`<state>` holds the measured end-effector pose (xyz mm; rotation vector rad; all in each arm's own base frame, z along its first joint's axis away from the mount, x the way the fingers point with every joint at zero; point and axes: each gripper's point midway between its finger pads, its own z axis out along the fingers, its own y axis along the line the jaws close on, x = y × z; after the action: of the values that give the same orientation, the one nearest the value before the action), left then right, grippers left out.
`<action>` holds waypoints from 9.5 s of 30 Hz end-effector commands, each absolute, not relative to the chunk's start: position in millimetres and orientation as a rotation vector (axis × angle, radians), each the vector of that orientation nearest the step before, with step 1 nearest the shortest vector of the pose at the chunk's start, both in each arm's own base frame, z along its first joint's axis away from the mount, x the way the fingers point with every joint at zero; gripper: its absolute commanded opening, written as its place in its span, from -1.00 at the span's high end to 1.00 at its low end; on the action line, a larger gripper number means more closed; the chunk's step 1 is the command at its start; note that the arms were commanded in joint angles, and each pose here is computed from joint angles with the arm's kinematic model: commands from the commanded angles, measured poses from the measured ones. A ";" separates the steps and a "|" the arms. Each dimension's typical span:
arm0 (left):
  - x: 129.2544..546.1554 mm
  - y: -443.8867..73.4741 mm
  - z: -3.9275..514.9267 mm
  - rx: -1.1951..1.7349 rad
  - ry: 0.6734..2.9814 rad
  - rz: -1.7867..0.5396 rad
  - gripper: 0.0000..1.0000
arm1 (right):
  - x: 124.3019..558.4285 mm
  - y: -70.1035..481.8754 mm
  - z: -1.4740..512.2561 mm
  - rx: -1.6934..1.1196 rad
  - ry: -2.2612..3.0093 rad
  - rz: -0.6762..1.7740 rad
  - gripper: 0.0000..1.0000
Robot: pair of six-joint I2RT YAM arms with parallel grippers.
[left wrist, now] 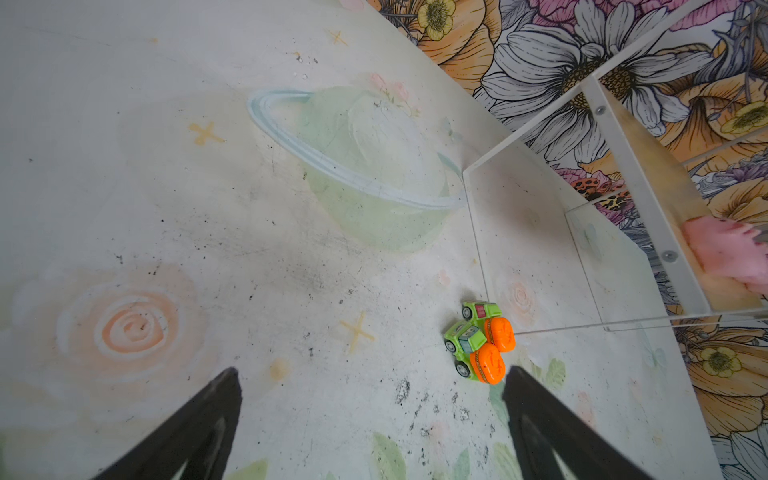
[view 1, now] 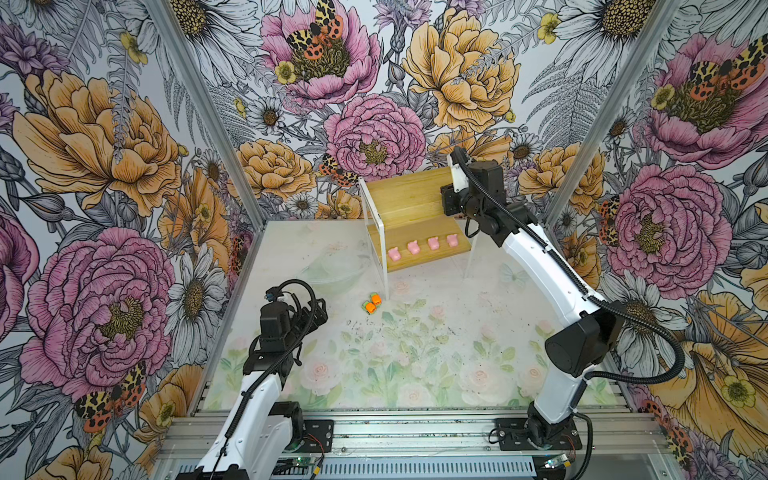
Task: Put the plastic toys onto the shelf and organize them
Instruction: 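Lower the truck beside the first truck on the upper shelf, then open the right gripper, withdraw, and move it over the orange-and-green trucks, then lower the right gripper onto one orange-and-green truck and grasp it, then lift the orange-and-green truck and carry it to the upper shelf, then lower the truck onto the upper shelf beside the other trucks and release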
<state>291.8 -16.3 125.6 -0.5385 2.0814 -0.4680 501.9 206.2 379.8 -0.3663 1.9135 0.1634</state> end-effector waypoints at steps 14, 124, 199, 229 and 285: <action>298.5 -15.9 135.8 -0.531 2.049 -0.480 -0.97 | 490.7 199.6 399.4 -0.376 1.873 0.139 -0.16; 317.9 -46.4 95.3 -0.417 2.166 -0.545 -0.98 | 361.0 442.6 50.7 -0.855 1.722 0.628 -0.32; 317.8 -37.8 89.9 -0.436 2.164 -0.538 -0.97 | 327.7 327.1 358.5 -0.812 1.604 0.502 0.78; 320.0 -39.5 93.7 -0.439 2.165 -0.550 -0.98 | 463.6 258.2 394.2 -0.342 1.859 0.380 0.80; 322.0 -43.4 91.7 -0.453 2.171 -0.543 -0.97 | 419.3 244.2 450.9 -0.446 1.707 0.285 -0.29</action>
<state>314.2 -40.7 82.9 -0.4587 2.1976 -0.5370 439.0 257.7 421.5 -0.4322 1.7818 0.3288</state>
